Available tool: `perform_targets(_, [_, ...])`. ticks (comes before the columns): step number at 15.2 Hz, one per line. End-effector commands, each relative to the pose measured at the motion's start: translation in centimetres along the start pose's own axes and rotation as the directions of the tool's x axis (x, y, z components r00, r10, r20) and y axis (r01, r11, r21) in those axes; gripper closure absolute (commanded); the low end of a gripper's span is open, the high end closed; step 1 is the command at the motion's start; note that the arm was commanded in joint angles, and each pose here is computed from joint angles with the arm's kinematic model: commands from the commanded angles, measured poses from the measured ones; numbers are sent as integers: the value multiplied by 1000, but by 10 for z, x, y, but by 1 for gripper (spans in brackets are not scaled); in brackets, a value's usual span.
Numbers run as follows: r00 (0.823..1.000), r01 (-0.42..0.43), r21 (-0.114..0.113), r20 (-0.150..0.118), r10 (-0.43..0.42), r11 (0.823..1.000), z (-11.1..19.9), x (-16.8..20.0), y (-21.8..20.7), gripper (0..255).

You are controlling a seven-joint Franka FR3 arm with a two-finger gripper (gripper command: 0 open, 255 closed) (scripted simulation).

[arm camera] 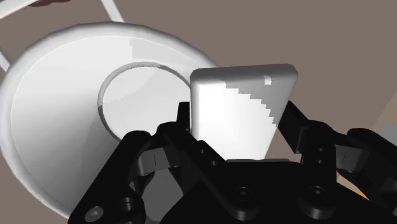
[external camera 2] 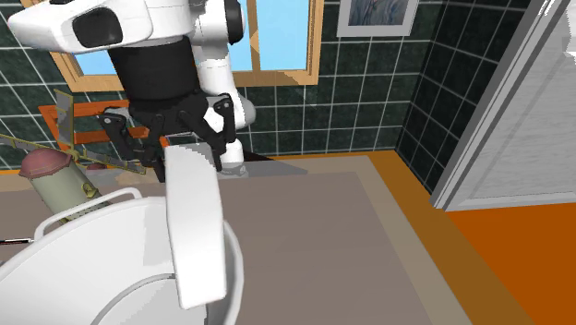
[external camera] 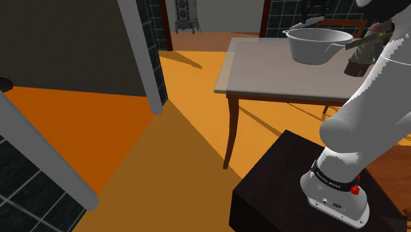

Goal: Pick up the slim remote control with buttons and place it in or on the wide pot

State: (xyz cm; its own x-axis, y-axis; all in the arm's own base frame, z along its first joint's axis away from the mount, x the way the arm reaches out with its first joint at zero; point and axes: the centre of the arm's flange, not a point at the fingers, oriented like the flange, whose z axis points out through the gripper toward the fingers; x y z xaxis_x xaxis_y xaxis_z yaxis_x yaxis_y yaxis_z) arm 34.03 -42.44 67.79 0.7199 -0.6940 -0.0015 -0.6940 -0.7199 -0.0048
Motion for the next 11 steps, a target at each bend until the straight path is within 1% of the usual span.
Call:
perform_targets(1, [1000, 3, -1, 0, -3, 1000, -1, 9, 24, 255])
perform_targets(7, [1000, 3, -1, 0, -3, 1000, -2, 38, 99, 255])
perform_targets(11, [1000, 3, -1, 0, -3, 1000, 19, 38, 99, 255])
